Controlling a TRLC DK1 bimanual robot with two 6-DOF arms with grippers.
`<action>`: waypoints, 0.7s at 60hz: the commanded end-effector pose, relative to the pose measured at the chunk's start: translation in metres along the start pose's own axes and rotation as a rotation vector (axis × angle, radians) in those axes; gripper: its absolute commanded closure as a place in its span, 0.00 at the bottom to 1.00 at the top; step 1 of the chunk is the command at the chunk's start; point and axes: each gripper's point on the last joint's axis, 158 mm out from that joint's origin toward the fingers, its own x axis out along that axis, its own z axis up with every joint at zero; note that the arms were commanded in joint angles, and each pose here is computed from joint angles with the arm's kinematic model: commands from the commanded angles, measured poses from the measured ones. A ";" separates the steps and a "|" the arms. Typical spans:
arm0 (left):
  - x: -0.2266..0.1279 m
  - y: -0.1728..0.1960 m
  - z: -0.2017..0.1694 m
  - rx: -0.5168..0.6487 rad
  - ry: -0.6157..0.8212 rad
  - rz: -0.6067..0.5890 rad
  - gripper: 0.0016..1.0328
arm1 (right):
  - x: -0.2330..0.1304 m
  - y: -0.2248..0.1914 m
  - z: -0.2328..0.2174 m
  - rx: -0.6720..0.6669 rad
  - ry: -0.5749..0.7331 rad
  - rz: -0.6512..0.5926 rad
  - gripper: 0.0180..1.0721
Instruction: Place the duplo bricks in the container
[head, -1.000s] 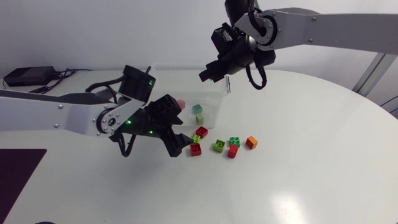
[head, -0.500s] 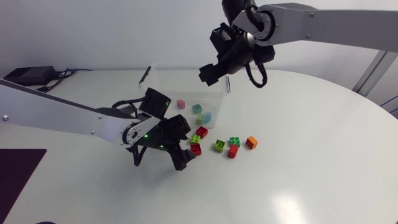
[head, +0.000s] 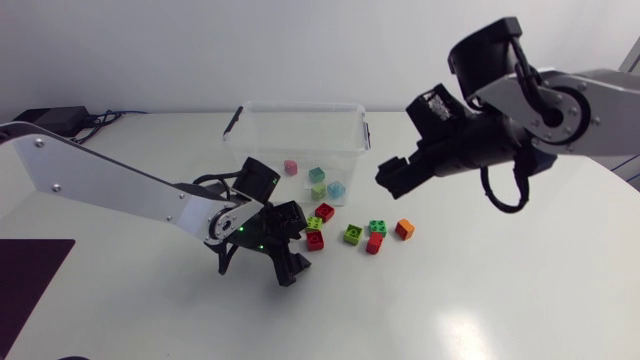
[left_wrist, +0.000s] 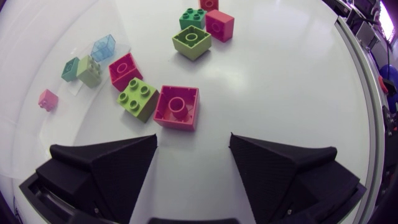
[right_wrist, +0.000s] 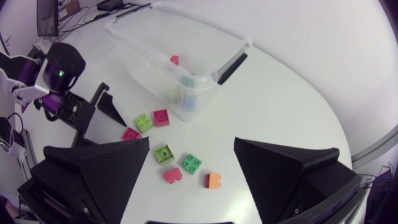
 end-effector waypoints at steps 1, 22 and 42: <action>0.007 0.003 -0.003 0.033 0.012 -0.006 0.31 | 0.000 -0.003 -0.023 -0.006 0.011 0.004 0.05; 0.018 -0.003 0.004 0.074 0.083 -0.081 0.31 | 0.009 -0.013 -0.090 0.029 0.071 0.018 0.05; 0.021 0.003 0.015 0.096 0.098 -0.096 0.45 | 0.025 -0.016 -0.120 0.059 0.103 0.031 0.05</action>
